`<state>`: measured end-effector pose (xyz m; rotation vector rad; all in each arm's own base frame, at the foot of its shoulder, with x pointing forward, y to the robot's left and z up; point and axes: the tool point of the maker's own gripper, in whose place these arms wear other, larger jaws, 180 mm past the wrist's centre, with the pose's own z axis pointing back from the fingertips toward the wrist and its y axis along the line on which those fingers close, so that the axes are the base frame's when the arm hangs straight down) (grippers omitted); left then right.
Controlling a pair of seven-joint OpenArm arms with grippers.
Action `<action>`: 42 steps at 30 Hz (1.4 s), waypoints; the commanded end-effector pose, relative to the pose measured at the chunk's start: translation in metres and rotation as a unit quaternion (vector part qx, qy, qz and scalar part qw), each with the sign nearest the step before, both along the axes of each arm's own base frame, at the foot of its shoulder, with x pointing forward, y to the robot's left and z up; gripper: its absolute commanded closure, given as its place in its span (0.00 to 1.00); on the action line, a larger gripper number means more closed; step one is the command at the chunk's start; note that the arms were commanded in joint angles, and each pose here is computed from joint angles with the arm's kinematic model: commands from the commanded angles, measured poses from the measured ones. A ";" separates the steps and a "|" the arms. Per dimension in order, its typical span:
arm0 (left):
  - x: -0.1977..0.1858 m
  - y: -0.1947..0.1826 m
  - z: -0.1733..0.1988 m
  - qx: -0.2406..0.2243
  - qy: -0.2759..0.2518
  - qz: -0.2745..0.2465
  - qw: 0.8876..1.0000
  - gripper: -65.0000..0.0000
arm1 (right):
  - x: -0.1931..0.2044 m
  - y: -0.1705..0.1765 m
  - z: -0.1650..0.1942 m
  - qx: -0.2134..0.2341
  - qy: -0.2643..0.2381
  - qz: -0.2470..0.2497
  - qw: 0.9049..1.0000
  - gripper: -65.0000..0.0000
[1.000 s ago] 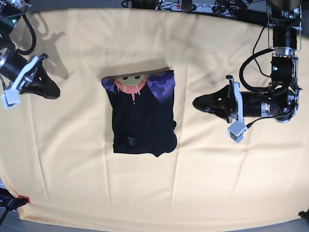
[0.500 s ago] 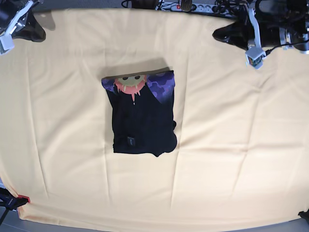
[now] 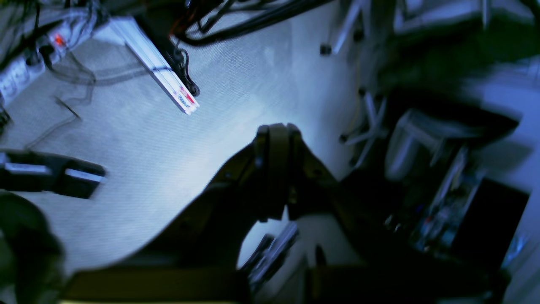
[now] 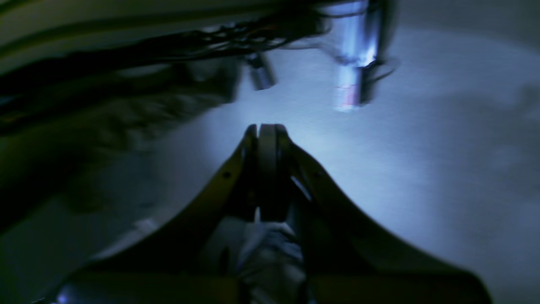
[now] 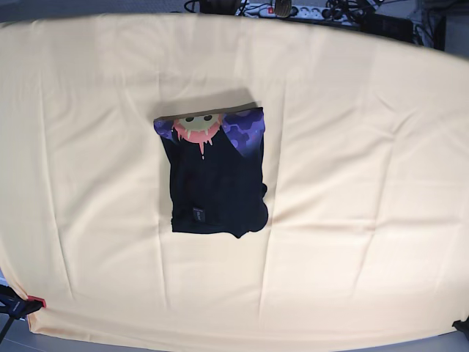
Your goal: Fold the T-shirt properly
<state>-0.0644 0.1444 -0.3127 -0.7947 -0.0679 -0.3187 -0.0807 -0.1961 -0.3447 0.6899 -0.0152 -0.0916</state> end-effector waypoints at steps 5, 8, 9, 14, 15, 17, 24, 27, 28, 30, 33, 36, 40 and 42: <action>-0.015 -0.004 -0.035 -0.003 0.031 0.057 0.998 1.00 | -0.032 0.012 -0.060 -0.003 0.064 -0.017 0.998 1.00; -0.024 -0.007 -0.075 0.004 0.053 0.059 0.997 1.00 | -0.038 0.017 -0.102 -0.021 0.079 -0.006 0.997 1.00; -0.024 -0.008 -0.090 0.007 0.061 0.068 0.996 1.00 | -0.038 0.018 -0.115 -0.026 0.081 -0.001 0.996 1.00; -0.021 -0.012 -0.172 0.038 0.080 0.099 0.991 1.00 | -0.022 0.021 -0.175 -0.059 0.059 0.032 0.996 1.00; -0.018 -0.013 -0.187 0.045 0.080 0.106 0.990 1.00 | -0.017 0.021 -0.186 -0.068 0.050 0.041 0.996 1.00; -0.013 -0.015 -0.213 0.056 0.074 0.121 0.988 1.00 | -0.004 0.020 -0.205 -0.086 0.021 0.058 0.994 1.00; 0.035 -0.004 -0.284 0.134 -0.008 0.188 0.973 1.00 | 0.038 0.011 -0.261 -0.198 -0.052 0.089 0.975 1.00; 0.049 0.015 -0.305 0.213 -0.041 0.208 0.954 1.00 | 0.049 0.002 -0.278 -0.276 -0.060 0.089 0.955 1.00; 0.051 0.016 -0.308 0.226 -0.046 0.217 0.948 1.00 | 0.052 0.001 -0.281 -0.294 -0.068 0.083 0.950 1.00; 0.051 0.013 -0.312 0.242 -0.050 0.233 0.941 1.00 | 0.058 0.008 -0.285 -0.307 -0.086 0.069 0.945 1.00; 0.043 0.006 -0.318 0.274 -0.040 0.244 0.930 1.00 | 0.062 0.029 -0.289 -0.308 -0.098 0.064 0.944 1.00; 0.031 -0.001 -0.322 0.292 -0.019 0.263 0.919 1.00 | 0.062 0.051 -0.290 -0.299 -0.096 0.052 0.948 1.00; 0.018 -0.015 -0.325 0.285 0.006 0.277 0.918 1.00 | 0.061 0.078 -0.290 -0.268 -0.095 0.046 0.958 1.00; 0.017 -0.015 -0.325 0.285 0.006 0.276 0.918 1.00 | 0.061 0.087 -0.289 -0.257 -0.096 0.044 0.961 1.00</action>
